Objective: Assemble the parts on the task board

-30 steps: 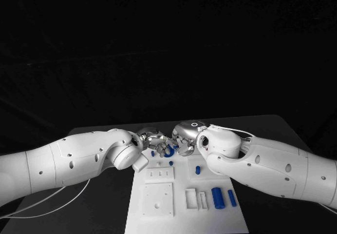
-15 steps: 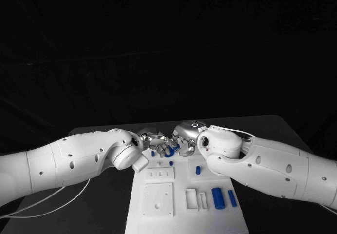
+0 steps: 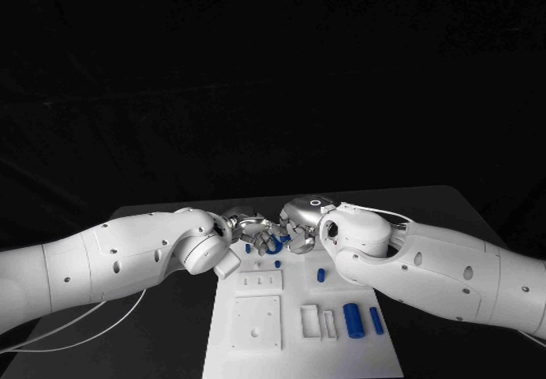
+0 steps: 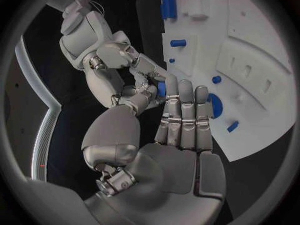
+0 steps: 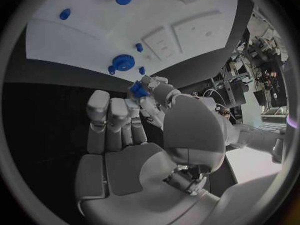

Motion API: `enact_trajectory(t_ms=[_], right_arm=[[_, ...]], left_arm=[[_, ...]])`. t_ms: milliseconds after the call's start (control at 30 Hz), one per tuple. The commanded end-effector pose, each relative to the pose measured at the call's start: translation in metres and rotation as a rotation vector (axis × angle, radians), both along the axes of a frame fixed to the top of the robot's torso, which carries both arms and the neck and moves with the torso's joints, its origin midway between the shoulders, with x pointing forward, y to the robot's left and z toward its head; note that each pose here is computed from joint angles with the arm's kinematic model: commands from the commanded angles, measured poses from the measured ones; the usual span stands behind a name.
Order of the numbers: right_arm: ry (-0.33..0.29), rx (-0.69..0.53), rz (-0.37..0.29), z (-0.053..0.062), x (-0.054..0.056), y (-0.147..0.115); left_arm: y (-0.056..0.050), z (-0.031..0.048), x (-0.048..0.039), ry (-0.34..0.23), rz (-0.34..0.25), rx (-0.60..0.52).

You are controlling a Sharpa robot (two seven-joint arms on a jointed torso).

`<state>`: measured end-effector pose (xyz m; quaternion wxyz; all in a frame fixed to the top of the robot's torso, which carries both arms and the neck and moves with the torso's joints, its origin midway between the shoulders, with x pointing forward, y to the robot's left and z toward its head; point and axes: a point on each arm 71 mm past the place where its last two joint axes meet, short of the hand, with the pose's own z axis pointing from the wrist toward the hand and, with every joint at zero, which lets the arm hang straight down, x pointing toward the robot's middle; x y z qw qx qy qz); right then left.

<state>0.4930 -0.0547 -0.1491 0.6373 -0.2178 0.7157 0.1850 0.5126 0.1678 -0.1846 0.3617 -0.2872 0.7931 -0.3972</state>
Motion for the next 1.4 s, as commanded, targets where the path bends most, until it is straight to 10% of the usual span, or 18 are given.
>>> enact_trajectory(t_ms=[33, 1400], right_arm=[[0.005, -0.012, 0.002, -0.0009, -0.0009, 0.0010], [0.017, -0.019, 0.005, -0.0027, -0.0022, 0.0016]], left_arm=[[-0.0029, 0.0003, -0.0010, 0.007, -0.017, 0.010], [-0.0033, -0.0003, -0.0009, 0.013, -0.025, 0.011]])
